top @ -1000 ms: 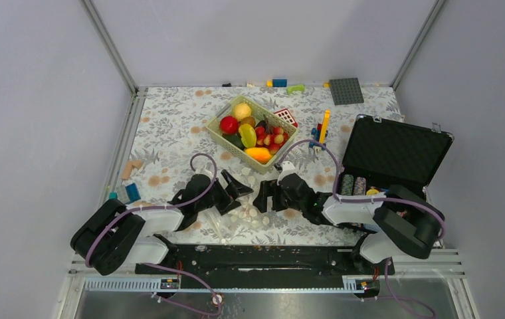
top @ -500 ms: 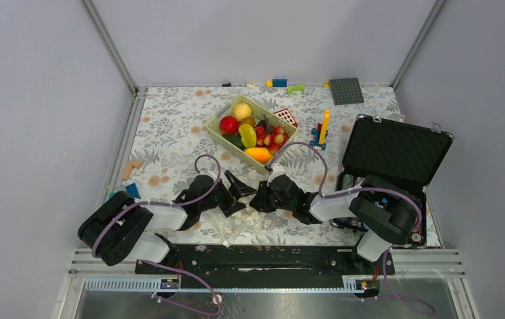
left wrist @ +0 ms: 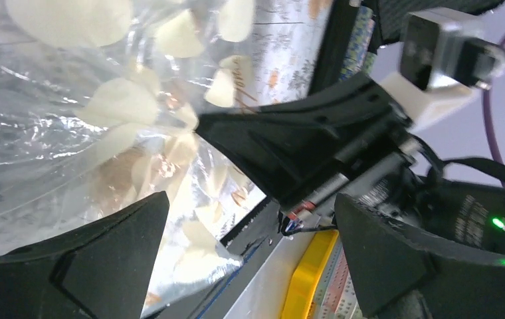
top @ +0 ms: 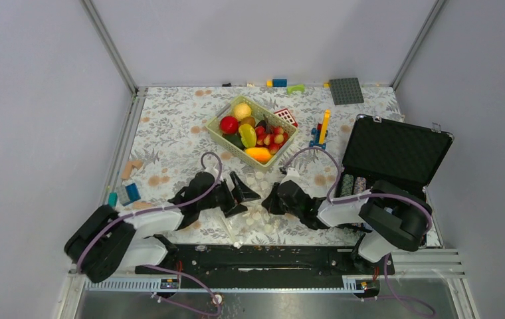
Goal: Place the food in the zip-top bag and seal the zipper
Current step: Pick up the zipper food storage bag at the center of the board.
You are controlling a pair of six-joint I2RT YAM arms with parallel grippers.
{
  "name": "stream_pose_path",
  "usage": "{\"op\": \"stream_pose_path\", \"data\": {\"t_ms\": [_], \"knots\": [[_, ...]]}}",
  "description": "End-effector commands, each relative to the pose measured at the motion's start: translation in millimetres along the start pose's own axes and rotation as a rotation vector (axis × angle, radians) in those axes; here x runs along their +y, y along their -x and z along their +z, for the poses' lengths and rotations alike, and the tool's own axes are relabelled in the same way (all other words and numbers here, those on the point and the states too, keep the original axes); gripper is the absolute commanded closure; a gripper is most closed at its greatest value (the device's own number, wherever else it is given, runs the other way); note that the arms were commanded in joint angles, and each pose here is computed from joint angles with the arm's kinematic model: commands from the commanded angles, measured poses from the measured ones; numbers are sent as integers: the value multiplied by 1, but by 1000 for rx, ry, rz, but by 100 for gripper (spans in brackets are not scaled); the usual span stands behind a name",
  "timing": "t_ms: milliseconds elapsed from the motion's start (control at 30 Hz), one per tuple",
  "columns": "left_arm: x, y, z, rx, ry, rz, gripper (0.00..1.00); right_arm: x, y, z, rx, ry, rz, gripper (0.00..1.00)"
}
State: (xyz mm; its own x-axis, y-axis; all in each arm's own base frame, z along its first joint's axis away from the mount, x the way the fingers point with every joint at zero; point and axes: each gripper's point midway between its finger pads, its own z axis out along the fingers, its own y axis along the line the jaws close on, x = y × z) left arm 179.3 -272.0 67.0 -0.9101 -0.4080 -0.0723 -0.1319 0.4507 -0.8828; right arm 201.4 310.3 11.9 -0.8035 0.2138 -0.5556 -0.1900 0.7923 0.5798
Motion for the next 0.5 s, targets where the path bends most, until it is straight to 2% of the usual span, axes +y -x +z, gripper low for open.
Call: {"op": "stream_pose_path", "data": {"t_ms": [0,67,167,300,467], "knots": [[-31,3,-23,-6,-1,192,1,-43,6,-13,-56,-179,-32,100],[-42,13,-40,-74,22,274,1,-49,5,-16,-55,-189,-21,100],[-33,29,-74,-195,159,341,1,-51,4,-16,-46,-192,0,100],[11,47,-120,-367,397,298,1,-52,2,-13,-30,-191,10,100],[72,32,-144,-391,566,179,1,-51,-2,-11,-4,-186,22,100]]}}
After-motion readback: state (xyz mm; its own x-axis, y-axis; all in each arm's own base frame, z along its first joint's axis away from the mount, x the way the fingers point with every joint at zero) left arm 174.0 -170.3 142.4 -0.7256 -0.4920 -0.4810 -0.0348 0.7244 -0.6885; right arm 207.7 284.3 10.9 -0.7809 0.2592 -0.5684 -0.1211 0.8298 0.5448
